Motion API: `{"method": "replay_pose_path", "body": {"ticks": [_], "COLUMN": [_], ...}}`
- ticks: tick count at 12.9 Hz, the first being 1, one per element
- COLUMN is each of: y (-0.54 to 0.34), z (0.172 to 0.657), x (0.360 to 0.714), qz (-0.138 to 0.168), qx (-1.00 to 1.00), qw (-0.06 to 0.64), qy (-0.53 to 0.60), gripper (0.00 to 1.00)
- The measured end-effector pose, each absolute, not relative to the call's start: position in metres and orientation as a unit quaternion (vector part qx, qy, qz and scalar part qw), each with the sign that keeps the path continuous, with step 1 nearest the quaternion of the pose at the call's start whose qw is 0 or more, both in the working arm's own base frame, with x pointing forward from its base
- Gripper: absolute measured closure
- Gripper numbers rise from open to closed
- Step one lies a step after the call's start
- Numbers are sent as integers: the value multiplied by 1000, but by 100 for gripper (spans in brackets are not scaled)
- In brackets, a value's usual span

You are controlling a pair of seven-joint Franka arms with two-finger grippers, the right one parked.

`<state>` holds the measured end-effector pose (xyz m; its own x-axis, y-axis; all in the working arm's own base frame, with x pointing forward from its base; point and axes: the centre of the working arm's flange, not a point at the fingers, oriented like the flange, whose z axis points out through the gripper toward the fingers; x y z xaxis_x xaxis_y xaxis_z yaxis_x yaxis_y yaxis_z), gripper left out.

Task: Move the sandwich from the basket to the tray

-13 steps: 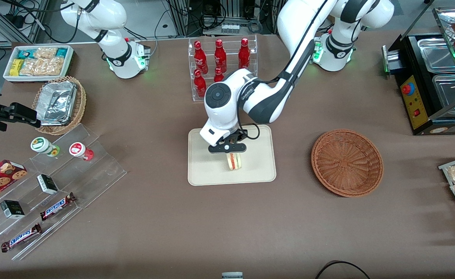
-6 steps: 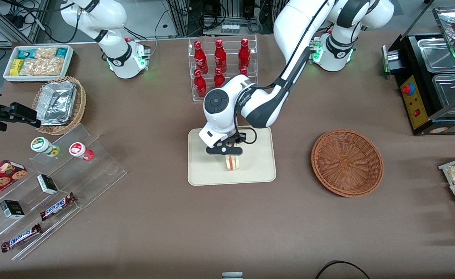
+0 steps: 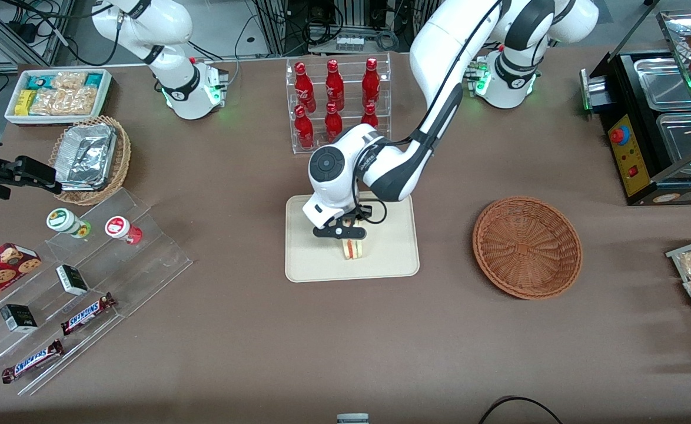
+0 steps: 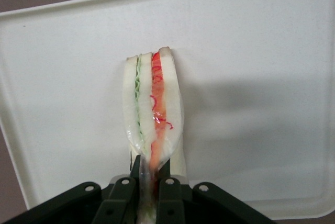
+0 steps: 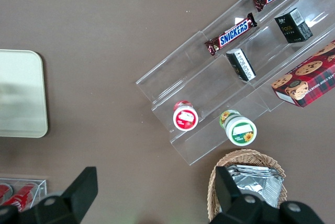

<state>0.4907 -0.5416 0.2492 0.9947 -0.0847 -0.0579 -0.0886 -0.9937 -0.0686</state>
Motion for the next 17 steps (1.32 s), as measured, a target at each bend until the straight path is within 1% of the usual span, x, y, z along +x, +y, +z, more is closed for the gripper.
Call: {"method": "replay_pose_path", "body": {"ticks": [1, 2, 6, 8, 9, 10, 15, 17], "y": [-544, -544, -544, -542, -539, -533, -451, -411], "z": [246, 246, 253, 274, 294, 321, 476, 517], "x": [490, 491, 493, 498, 500, 504, 541, 547], "qz": [25, 24, 20, 16, 15, 11, -22, -18], "qx": [-998, -998, -998, -999, -999, -999, -999, -998], "qw": [31, 30, 27, 26, 25, 23, -7, -1], "qy": [44, 45, 44, 40, 37, 32, -28, -53], "gripper": [86, 79, 36, 13, 4, 0, 0, 0]}}
